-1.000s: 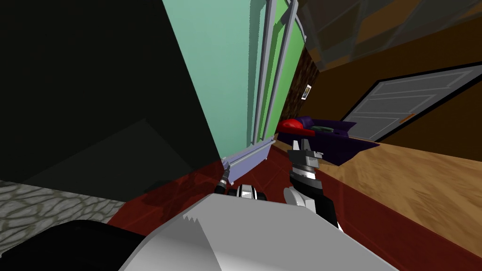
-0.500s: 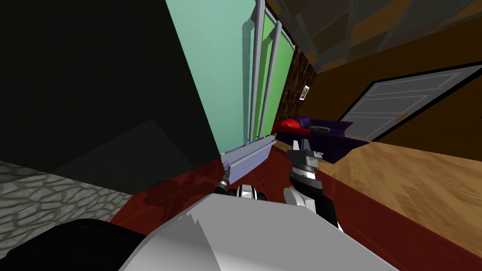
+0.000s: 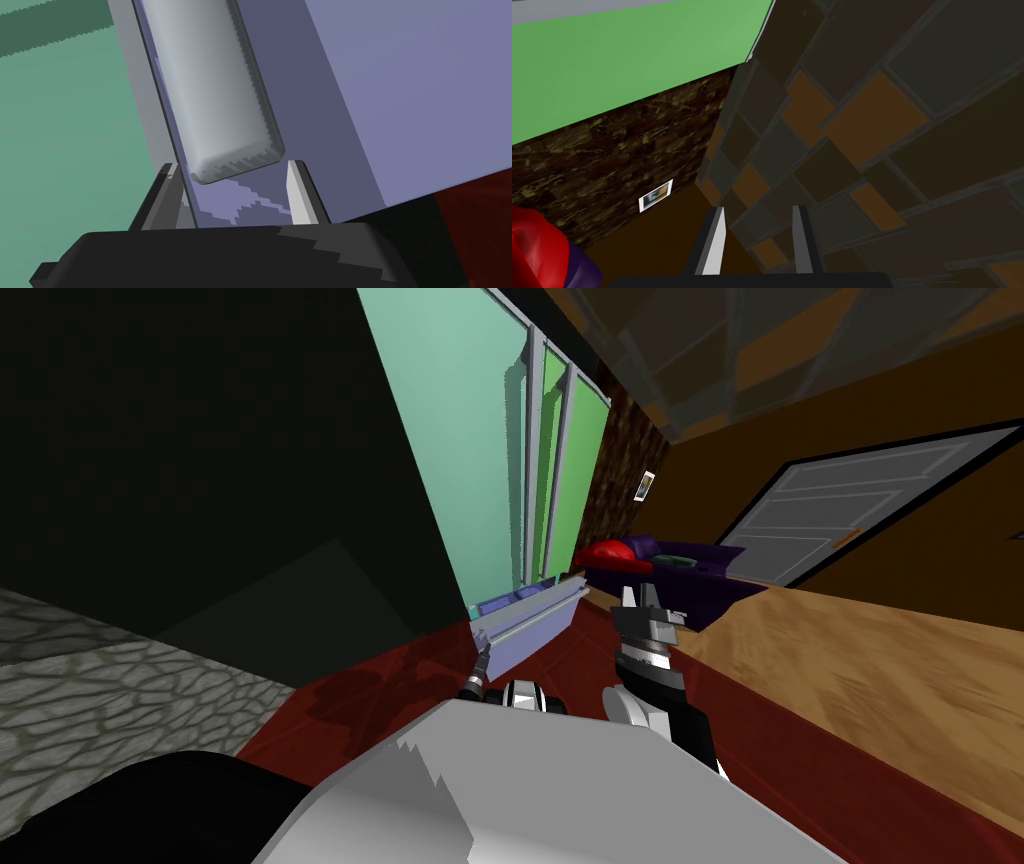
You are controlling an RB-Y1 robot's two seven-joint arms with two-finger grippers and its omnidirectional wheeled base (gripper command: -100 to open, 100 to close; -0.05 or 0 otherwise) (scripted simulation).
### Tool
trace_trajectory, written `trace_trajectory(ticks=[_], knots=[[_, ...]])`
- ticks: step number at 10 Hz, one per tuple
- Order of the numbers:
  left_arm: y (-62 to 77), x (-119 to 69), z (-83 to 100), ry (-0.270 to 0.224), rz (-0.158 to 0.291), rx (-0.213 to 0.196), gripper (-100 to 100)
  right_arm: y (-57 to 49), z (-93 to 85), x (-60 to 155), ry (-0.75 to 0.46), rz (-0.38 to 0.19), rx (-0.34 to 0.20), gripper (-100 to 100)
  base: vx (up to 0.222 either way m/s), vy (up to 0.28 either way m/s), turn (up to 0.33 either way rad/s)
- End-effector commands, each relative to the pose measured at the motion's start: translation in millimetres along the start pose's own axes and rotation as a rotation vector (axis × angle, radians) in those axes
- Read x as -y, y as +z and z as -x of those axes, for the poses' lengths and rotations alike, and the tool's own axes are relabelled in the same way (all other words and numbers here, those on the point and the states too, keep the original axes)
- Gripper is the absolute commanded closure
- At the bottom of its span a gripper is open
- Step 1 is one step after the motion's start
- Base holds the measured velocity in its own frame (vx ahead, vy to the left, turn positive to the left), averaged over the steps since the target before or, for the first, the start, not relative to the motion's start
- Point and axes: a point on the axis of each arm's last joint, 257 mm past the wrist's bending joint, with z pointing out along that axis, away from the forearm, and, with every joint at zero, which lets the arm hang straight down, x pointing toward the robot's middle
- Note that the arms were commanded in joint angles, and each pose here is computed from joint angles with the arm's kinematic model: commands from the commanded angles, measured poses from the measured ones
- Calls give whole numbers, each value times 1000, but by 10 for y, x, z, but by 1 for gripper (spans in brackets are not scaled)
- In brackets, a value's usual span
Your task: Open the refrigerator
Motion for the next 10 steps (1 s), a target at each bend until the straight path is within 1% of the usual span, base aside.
trace_trajectory(ticks=[1,3,4,6,7,8,9,10], knots=[[-51,-8,-63,-1,3,-6,100,0,0,0,0,0,0,0,-138,-88,12],[-94,-3,-112,-1,4,-10,100,0,0,0,0,0,0,0,-156,-101,13],[-63,26,-88,0,-5,-7,100,0,-1,0,0,0,0,0,-86,-46,-5],[-127,12,-160,0,0,-14,100,0,0,0,0,0,0,0,-122,-75,16],[13,-36,-79,-1,10,-13,-100,0,0,0,0,0,0,0,-161,-60,-6],[102,20,-91,2,-4,-18,-100,0,0,0,0,0,0,0,-95,-8,-18],[158,-90,-5,-2,23,-13,-100,0,0,0,0,0,0,0,-125,4,-26],[236,-79,-30,1,19,-21,-100,0,0,0,0,0,0,0,-109,8,-9]])
